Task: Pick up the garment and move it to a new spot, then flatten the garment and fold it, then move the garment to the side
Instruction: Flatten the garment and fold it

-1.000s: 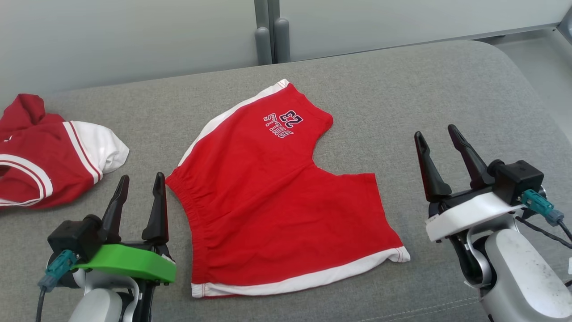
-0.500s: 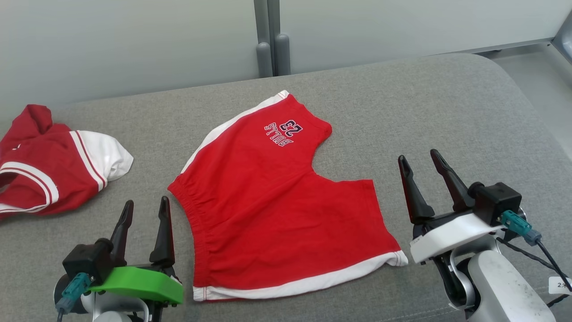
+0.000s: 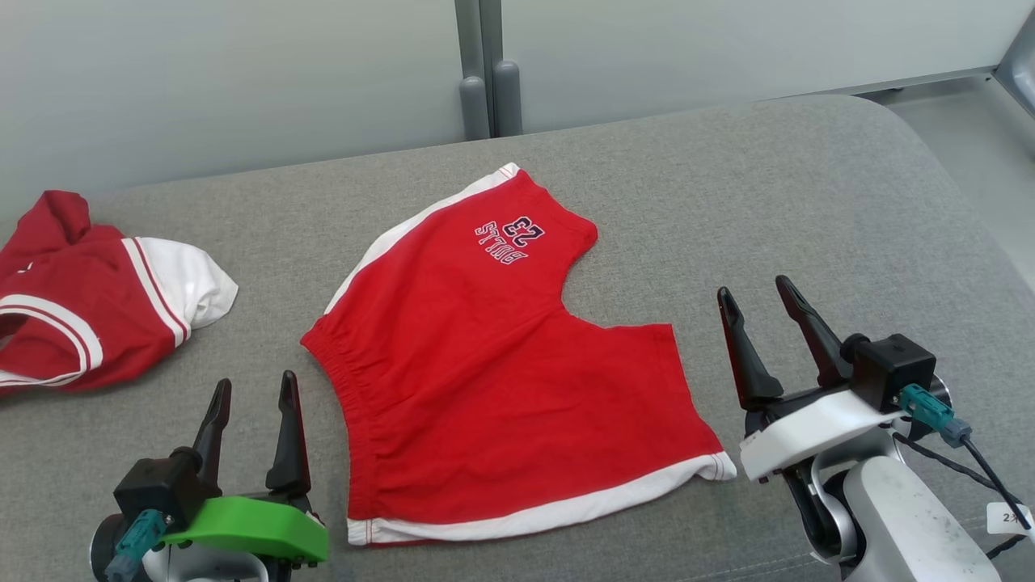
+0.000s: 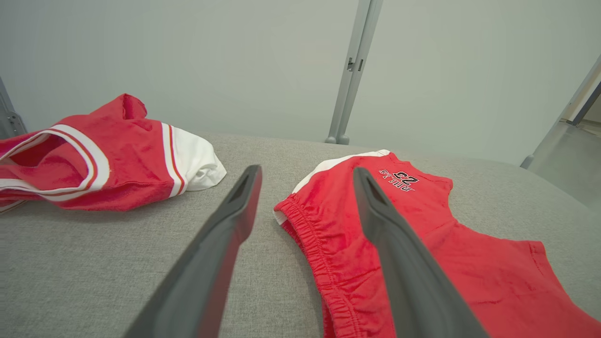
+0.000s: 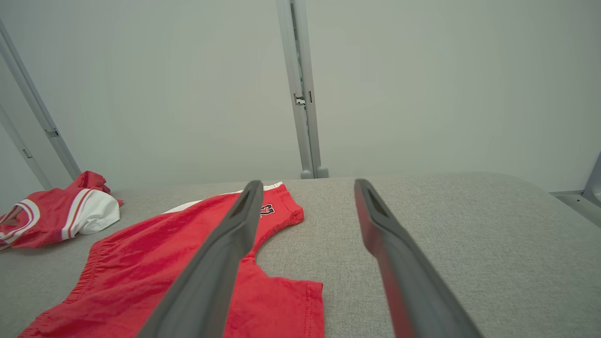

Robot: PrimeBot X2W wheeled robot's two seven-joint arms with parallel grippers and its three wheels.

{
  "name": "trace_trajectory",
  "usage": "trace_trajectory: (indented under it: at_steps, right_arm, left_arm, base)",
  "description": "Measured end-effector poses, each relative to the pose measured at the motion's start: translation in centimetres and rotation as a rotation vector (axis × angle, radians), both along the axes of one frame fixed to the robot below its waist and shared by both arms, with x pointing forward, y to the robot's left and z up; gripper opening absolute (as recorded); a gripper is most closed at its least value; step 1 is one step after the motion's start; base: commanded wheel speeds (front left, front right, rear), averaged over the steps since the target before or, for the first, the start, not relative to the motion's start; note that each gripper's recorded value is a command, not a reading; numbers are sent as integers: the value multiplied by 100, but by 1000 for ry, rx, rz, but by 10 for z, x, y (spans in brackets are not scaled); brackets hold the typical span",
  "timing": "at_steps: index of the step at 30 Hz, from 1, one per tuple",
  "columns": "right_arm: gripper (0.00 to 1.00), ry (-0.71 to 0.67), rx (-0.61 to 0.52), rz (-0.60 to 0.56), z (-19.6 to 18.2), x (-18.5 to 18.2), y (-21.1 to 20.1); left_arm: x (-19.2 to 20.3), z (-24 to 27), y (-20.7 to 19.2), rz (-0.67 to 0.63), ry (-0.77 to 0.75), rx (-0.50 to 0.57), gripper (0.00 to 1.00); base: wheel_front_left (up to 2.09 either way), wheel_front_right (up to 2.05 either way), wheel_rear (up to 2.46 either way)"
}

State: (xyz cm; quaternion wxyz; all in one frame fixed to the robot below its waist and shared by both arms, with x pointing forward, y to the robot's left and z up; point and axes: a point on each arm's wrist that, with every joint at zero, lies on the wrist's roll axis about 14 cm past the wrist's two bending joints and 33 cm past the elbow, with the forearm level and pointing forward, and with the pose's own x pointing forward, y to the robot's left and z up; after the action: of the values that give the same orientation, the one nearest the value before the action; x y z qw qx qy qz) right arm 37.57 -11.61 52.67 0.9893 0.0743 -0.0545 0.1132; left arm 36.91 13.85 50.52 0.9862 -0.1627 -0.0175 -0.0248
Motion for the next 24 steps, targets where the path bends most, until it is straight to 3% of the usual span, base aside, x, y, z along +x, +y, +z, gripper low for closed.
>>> trace_trajectory:
  at_steps: [19,24]
  right_arm:
    - [100,24,-4,12,-9,-6,4]
    - [100,82,-26,4,-29,-15,-1]
  left_arm:
    - [-15,-14,2,14,39,21,100]
    - [-41,-52,-20,-106,152,55,100]
  base:
    - [0,0,0]
    - [0,0,0]
